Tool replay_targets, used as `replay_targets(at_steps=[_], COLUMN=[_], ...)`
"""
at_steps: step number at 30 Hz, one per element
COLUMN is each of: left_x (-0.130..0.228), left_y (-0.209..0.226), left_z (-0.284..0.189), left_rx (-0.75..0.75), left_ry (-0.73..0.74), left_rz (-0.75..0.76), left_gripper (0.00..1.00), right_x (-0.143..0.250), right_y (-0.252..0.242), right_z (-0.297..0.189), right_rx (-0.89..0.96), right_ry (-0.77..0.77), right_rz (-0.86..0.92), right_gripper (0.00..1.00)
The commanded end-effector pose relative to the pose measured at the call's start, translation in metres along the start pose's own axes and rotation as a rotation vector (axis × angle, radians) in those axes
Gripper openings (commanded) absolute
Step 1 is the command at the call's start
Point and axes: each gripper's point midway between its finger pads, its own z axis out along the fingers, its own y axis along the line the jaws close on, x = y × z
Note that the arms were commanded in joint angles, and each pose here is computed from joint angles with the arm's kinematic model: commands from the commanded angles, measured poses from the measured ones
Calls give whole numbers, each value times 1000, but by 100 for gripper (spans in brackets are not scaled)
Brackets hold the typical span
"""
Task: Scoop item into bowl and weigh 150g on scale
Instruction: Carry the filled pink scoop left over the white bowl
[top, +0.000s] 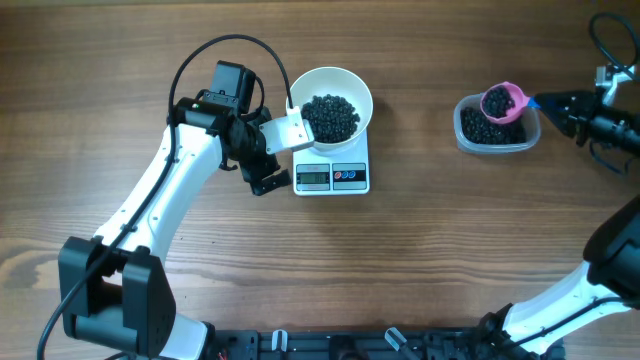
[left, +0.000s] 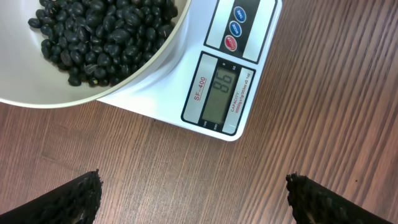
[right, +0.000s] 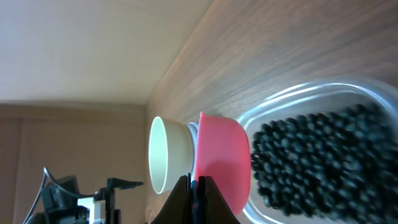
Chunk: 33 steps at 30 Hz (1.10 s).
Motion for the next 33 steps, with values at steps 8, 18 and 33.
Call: replay_targets(at_steps=[8, 18, 33], left_x=[-3, -3, -3], left_y=[-1, -1, -1], left_z=[0, 0, 0], left_rx=[12, 12, 12], left_ry=[-19, -19, -19], left_rz=[15, 15, 15], left_gripper=[100, 100, 99], right_x=[18, 53, 103], right_y=[60, 120, 173], right_z=[74, 136, 206], right_rx=[-126, -282, -367], right_ry=[146, 279, 326], right_rz=[-91, -250, -636], right_gripper=[4, 4, 4])
